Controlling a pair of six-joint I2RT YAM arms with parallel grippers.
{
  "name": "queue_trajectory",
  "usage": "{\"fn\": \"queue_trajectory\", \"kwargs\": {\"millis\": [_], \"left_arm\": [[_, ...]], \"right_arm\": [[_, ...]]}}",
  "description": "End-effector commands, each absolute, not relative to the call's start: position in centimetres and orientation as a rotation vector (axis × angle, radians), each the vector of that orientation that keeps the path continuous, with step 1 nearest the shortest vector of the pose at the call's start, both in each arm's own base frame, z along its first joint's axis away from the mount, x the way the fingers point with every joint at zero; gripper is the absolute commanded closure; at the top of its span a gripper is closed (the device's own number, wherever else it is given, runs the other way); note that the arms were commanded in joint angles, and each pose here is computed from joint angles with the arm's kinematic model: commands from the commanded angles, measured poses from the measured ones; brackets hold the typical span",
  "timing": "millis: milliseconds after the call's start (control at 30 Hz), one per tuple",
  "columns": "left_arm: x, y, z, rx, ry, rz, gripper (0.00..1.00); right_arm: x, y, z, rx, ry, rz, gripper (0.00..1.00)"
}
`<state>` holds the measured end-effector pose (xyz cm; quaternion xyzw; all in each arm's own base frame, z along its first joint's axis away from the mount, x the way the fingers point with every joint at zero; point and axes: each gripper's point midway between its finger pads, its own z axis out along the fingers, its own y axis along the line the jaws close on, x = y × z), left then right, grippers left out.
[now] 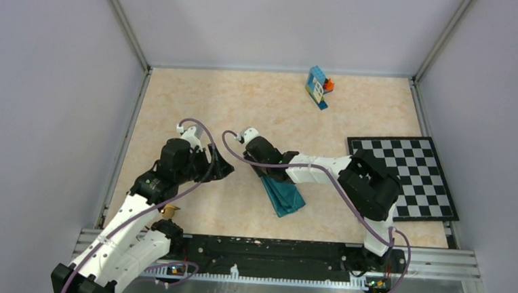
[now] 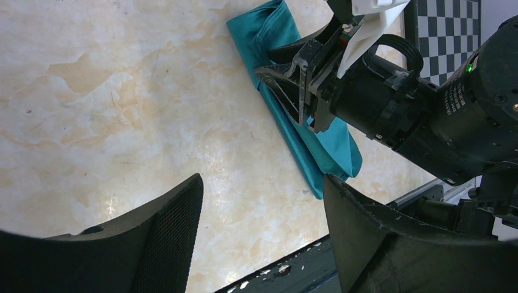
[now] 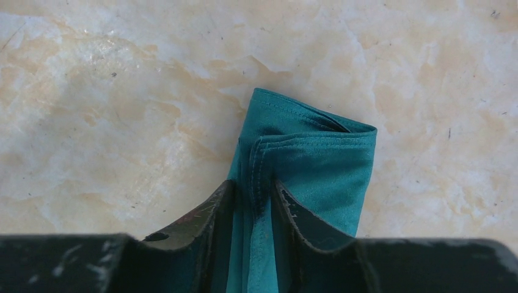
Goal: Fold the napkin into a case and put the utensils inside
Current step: Stuff the top corner of the smaller-rectangle-folded napkin at the center of the board.
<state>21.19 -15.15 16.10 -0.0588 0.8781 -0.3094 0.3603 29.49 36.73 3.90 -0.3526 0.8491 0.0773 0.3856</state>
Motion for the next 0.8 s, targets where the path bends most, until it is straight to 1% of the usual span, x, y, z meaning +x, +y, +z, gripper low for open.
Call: {"fn": "queue_trajectory", "kwargs": {"millis": [0,267,300,367,433,600,767], "left_arm": [[21.7,-15.2,16.5,-0.155,2.234,-0.805,0.24],[21.7,-15.3,16.4,-0.152,2.237,-0.81,0.24],[21.7,-15.4,16.4,-0.15,2.237,-0.814,0.24],[21.7,-15.5,16.3,-0.151,2.242,-0.818,0.24],[21.7,-15.5,16.4,-0.149,2.242,-0.821,0.24],[21.6,-15.6,16.3,-0.15,2.244,-0.827,0.24],[21.6,-15.8,16.2,-0.145,2.244,-0.841,0.24]], "right_arm": [[30.6,38.2,5.6,-0.851,2.095,0.203,0.74],[30.1,38.5,6.3,-0.838,2.1,0.252,0.85],[30.1,38.5,6.4,-0.835,2.102,0.256,0.85],[30.0,38.6,6.5,-0.83,2.106,0.27,0.79],[30.1,38.7,6.8,-0.822,2.104,0.281,0.77],[30.4,38.2,7.2,-0.803,2.107,0.3,0.77],[30.5,37.9,6.9,-0.791,2.124,0.331,0.79]]}}
